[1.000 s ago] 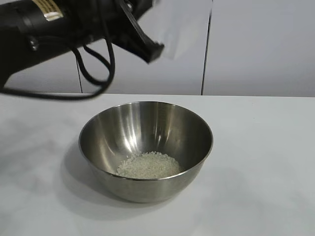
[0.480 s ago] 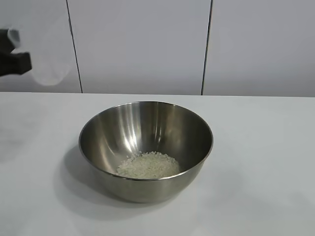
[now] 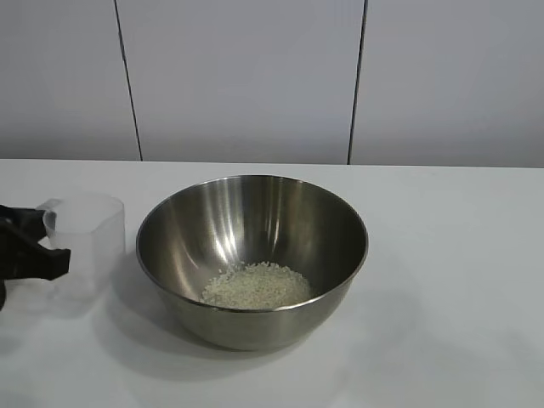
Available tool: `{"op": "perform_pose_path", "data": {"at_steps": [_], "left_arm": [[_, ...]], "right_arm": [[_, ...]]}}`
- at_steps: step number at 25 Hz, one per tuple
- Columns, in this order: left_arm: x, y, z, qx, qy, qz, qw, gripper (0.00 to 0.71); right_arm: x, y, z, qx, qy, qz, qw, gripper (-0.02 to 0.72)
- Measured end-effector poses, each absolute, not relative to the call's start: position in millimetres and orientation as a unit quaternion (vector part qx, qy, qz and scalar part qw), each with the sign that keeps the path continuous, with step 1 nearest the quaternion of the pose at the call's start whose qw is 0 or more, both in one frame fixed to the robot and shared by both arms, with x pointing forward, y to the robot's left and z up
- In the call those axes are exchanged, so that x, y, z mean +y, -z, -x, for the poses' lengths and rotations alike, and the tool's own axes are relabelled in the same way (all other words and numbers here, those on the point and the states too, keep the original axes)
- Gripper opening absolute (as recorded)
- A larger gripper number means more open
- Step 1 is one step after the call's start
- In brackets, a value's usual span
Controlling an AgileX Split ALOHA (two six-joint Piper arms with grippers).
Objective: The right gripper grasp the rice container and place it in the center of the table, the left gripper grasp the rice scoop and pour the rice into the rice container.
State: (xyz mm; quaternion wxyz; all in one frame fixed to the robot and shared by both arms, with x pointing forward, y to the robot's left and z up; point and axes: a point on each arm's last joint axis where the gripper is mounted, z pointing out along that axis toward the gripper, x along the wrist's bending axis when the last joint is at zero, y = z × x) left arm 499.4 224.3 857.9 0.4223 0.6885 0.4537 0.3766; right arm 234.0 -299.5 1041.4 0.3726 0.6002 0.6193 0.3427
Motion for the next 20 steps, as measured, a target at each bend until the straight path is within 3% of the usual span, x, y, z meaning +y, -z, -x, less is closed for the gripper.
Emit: {"op": "perform_pose_path", "data": {"at_steps": [5,7,14,20], "left_arm": [[223,-855,-504,0.454,-0.376,-0.688,0.423,0.018],[223,-855,-504,0.453,-0.376,-0.689,0.423,0.053],[227,-850,-491,0.46,-0.365,-0.699,0.409,0.312],[231,-844,-476,0.467,-0.35,-0.712,0.391,0.484]], "right_arm": [[-299,-1041,-234,0.619,-0.343,-0.6,0.373,0.661],[-299,-1041,-234,0.619,-0.343,-0.6,0.373,0.661],[-299,-1042,-234,0.619,-0.343,-0.6,0.373,0.661],[-299,-1042,-234,0.619,-0.343,-0.6,0.373,0.661]]}}
